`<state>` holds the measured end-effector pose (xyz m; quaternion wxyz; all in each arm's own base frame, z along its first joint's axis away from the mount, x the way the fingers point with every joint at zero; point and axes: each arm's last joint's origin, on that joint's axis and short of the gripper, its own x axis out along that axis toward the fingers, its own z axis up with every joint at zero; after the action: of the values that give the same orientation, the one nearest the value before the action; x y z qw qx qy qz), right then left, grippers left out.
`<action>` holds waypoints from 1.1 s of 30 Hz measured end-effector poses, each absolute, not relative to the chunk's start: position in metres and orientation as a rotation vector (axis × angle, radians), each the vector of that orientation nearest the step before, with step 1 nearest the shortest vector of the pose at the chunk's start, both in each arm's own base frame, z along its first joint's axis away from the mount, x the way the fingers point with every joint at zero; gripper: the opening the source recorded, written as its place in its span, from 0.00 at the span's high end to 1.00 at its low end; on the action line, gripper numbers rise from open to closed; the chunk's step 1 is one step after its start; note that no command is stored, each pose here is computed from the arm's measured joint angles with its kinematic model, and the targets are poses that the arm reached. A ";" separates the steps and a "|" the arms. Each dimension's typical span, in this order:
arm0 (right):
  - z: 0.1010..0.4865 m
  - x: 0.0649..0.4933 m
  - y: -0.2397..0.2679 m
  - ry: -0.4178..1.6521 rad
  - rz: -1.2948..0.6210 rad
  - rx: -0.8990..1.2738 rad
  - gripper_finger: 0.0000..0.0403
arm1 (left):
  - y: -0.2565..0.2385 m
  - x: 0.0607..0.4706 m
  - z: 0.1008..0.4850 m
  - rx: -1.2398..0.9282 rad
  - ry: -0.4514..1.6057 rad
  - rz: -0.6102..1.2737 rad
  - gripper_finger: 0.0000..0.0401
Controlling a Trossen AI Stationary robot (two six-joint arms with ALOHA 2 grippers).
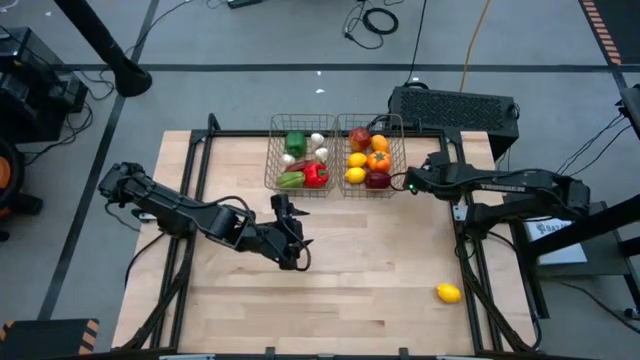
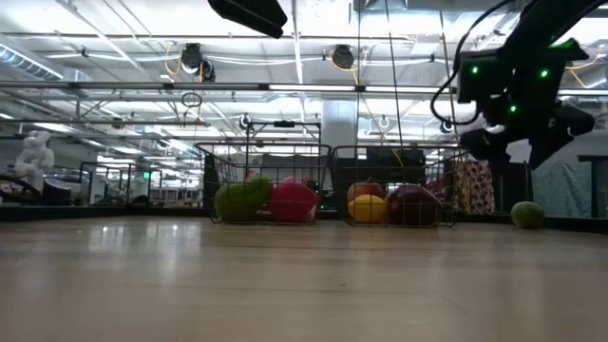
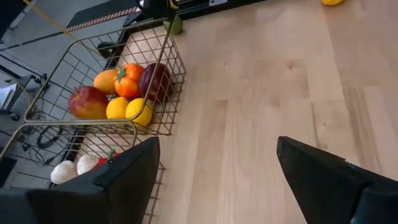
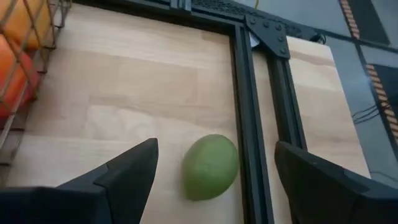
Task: Sort produce into baskets
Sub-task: Put the green lemon into the right mesh basket
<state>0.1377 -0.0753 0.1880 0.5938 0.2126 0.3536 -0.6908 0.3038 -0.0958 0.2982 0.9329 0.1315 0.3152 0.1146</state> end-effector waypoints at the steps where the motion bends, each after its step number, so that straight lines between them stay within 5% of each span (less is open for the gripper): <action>1: 0.186 0.138 -0.076 0.831 -1.614 0.487 0.22 | -0.095 0.304 0.298 0.270 0.645 0.235 0.18; 12: 0.159 0.119 -0.076 0.831 -1.739 0.542 0.22 | -0.094 0.305 0.298 0.258 0.647 0.233 0.18; 33: 0.138 0.120 -0.089 0.846 -1.614 0.553 0.22 | -0.094 0.304 0.298 0.252 0.655 0.217 0.18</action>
<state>0.1202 -0.0895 0.1382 0.5798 0.2366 0.3618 -0.6906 0.3043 -0.0941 0.2976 0.9334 0.1229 0.3202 0.1059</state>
